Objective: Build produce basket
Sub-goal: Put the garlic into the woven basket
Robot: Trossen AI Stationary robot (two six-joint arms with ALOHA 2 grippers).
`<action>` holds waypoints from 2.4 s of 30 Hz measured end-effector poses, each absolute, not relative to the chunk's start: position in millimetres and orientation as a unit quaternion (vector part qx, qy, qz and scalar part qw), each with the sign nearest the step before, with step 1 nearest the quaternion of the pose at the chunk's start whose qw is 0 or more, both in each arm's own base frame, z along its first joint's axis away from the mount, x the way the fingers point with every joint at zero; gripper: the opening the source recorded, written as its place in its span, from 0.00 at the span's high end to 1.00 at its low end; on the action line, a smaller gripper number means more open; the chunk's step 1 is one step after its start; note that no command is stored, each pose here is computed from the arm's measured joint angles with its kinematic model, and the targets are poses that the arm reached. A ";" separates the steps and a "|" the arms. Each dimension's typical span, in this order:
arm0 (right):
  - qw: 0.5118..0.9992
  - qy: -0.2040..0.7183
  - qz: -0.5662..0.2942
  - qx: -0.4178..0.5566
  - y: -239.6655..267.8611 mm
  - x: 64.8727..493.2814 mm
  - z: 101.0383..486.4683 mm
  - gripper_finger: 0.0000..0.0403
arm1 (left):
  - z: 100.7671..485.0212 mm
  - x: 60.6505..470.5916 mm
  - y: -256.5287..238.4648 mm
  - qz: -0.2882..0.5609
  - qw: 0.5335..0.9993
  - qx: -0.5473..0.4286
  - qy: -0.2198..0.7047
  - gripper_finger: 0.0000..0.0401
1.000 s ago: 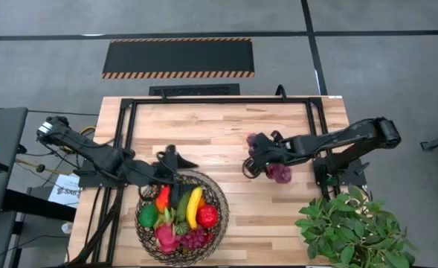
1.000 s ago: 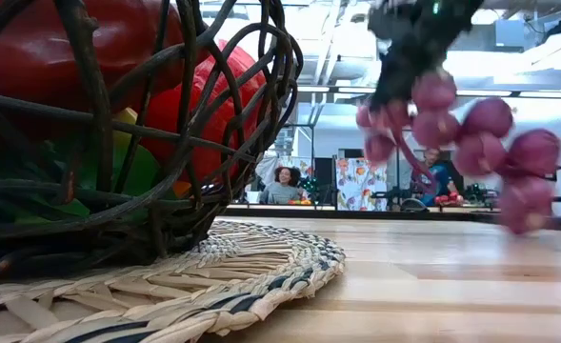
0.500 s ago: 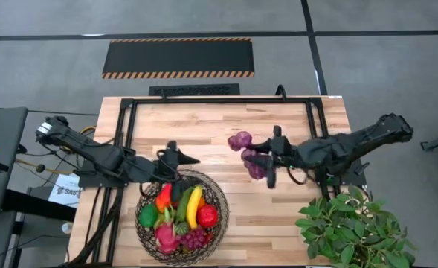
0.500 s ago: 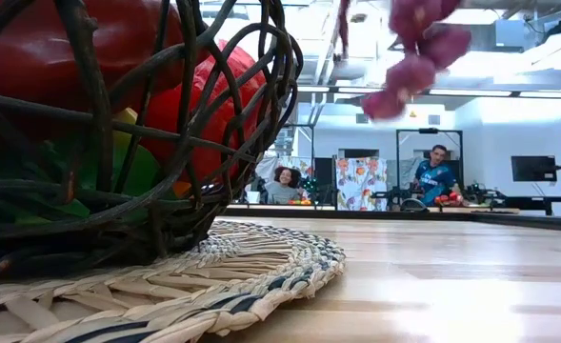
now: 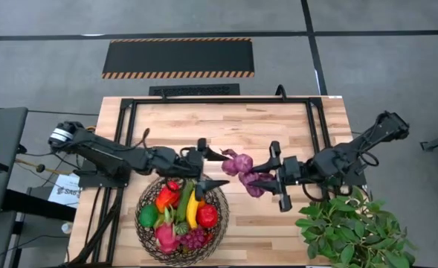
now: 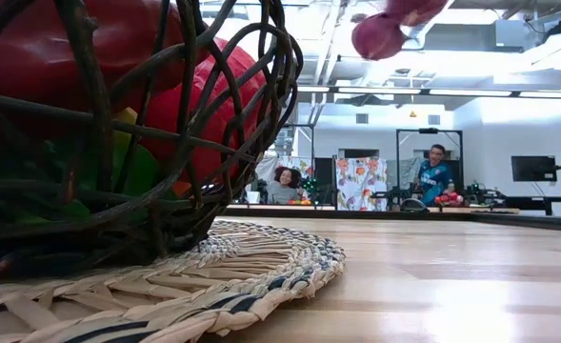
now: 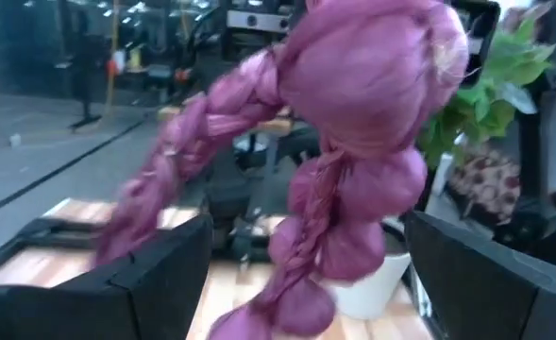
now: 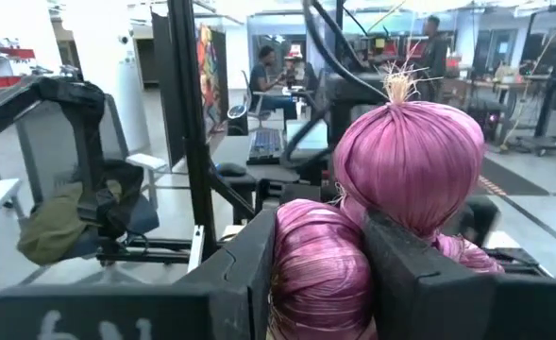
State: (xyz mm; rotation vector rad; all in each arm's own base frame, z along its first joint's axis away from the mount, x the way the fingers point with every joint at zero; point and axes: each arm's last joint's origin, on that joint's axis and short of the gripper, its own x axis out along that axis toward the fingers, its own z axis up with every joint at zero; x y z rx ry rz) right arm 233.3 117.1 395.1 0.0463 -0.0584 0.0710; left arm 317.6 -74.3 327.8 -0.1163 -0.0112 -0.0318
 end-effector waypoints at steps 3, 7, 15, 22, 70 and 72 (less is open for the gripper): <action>0.999 -0.038 0.037 0.011 119.7 235.3 395.3 0.66 | 318.0 330.6 -71.2 -0.032 0.997 -0.072 -0.014 0.16; 0.998 -0.053 0.040 0.005 122.4 238.9 395.6 0.66 | 303.2 347.0 -70.3 -0.049 0.995 -0.086 -0.030 0.16; 0.996 -0.081 0.047 0.000 126.0 244.9 396.9 0.66 | 290.7 366.6 -72.4 -0.135 0.980 -0.070 -0.127 0.16; 0.995 -0.083 0.051 -0.001 126.5 256.3 391.1 0.66 | 286.2 369.2 -75.1 -0.163 0.975 -0.067 -0.133 0.16; 0.992 -0.097 0.082 0.004 117.1 273.7 385.8 0.52 | 290.7 365.7 -80.0 -0.272 0.936 -0.197 -0.107 0.88; 0.991 -0.104 0.082 0.006 115.4 269.3 390.1 0.52 | 292.4 365.7 -77.7 -0.277 0.931 -0.214 -0.105 0.88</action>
